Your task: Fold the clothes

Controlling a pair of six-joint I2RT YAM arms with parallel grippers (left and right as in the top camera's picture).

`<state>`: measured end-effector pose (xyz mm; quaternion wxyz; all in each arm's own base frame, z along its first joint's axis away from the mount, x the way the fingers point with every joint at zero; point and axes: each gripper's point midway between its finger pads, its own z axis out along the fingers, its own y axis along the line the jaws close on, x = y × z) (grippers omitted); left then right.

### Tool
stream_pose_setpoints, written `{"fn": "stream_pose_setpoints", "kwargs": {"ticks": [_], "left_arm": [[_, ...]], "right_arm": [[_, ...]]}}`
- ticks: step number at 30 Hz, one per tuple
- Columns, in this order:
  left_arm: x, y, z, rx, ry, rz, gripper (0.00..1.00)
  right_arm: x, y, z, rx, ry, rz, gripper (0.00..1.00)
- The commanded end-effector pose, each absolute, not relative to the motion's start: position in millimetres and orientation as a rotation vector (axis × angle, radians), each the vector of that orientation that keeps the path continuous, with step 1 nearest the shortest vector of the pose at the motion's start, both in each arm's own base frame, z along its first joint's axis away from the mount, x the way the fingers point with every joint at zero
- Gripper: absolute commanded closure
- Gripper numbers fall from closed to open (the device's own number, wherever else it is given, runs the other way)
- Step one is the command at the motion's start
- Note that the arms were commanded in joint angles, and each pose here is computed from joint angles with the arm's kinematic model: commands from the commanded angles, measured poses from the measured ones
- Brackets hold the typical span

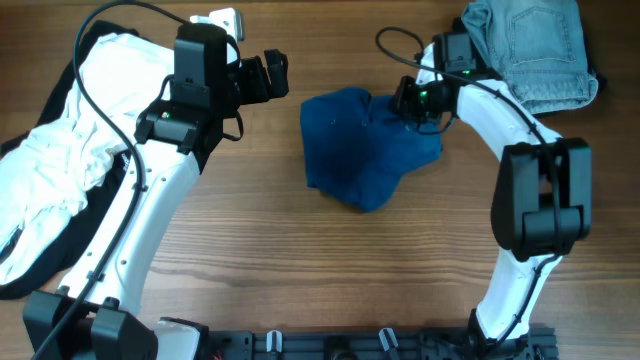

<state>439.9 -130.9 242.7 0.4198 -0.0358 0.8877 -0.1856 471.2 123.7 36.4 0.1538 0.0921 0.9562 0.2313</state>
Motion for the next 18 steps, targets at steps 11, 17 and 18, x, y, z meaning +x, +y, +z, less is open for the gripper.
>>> {"fn": "stream_pose_setpoints", "kwargs": {"ticks": [11, 17, 18], "left_arm": [[440.3, -120.2, 237.6, -0.102, 2.239, -0.392, 0.00], [437.3, -119.4, 233.4, -0.103, 2.261, -0.386, 0.00], [436.4, -119.2, 232.3, -0.104, 2.267, -0.384, 0.00]], "right_arm": [[492.8, 19.2, 133.6, 0.349, 2.672, 0.557, 0.96], [449.0, 37.7, 68.1, 0.119, 2.966, 0.432, 0.38], [446.1, 36.8, 58.3, 0.116, 2.999, 0.392, 0.38]]}}
